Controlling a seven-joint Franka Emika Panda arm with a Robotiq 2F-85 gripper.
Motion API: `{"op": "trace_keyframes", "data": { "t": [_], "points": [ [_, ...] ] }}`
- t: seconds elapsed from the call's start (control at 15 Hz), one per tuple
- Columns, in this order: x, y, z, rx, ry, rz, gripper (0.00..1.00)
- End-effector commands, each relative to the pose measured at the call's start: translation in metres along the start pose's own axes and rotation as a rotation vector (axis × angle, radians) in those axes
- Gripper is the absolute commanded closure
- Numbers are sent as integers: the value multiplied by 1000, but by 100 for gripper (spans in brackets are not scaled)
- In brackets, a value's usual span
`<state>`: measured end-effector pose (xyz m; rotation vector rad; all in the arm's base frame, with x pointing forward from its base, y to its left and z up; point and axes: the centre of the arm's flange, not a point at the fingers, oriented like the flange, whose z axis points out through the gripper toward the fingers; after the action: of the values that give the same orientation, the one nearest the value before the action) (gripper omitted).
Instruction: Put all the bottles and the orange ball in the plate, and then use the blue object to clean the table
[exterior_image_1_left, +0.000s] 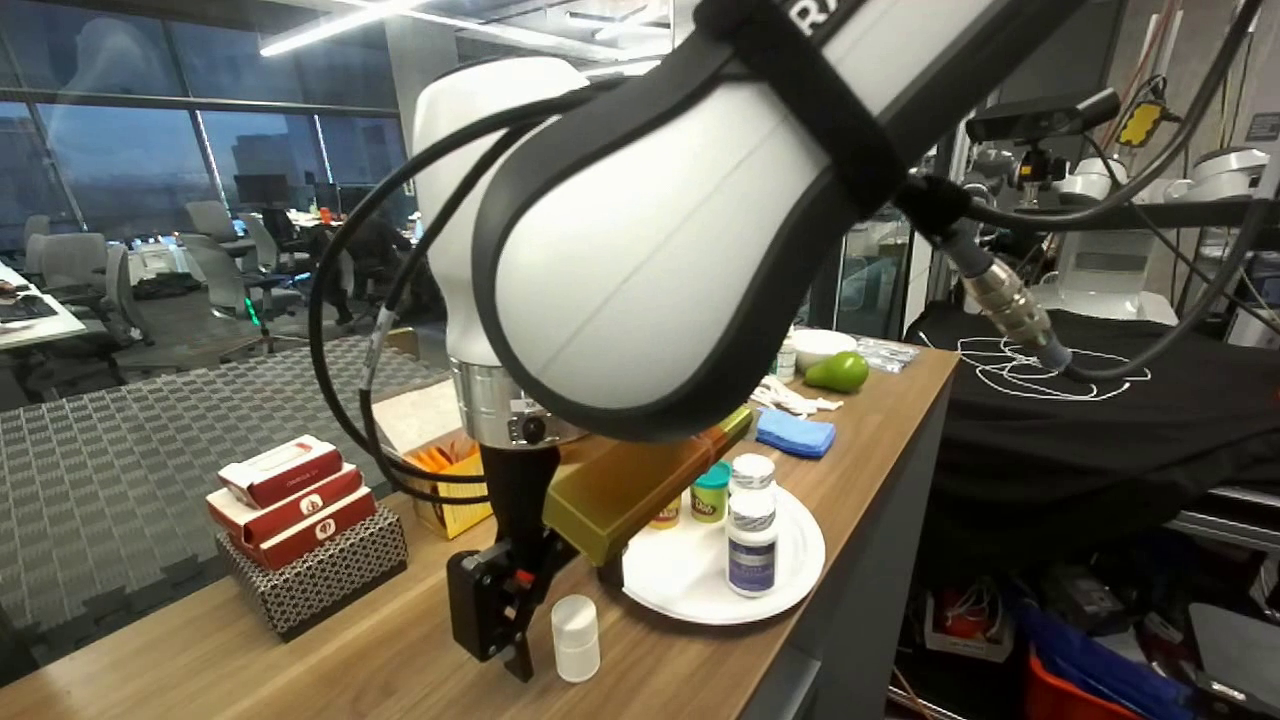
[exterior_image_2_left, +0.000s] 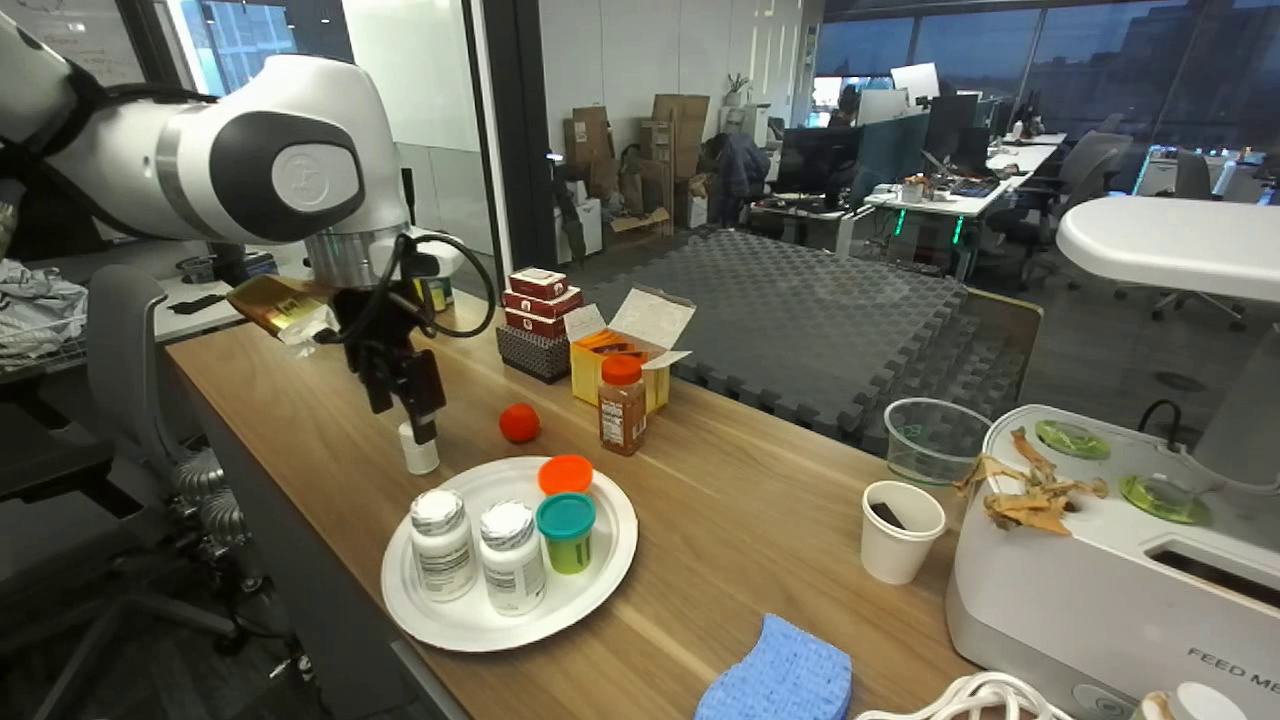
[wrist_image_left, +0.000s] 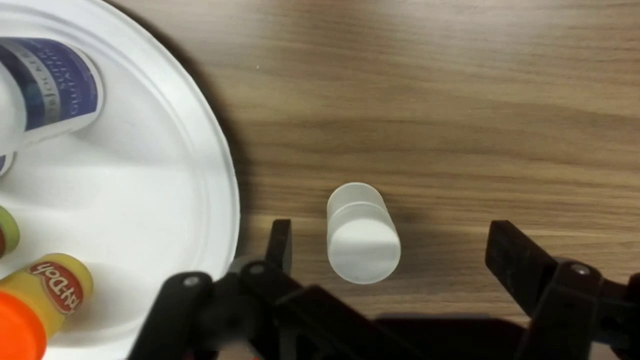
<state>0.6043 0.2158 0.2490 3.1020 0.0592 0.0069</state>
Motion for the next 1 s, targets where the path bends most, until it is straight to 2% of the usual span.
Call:
{"op": "trace_keyframes", "data": {
  "t": [0.0, 0.53, 0.93],
  "points": [
    [12, 5, -2, 5, -10, 13, 26],
    [14, 14, 4, -10, -15, 25, 87],
    [18, 30, -18, -6, 8, 57, 88]
  ]
}}
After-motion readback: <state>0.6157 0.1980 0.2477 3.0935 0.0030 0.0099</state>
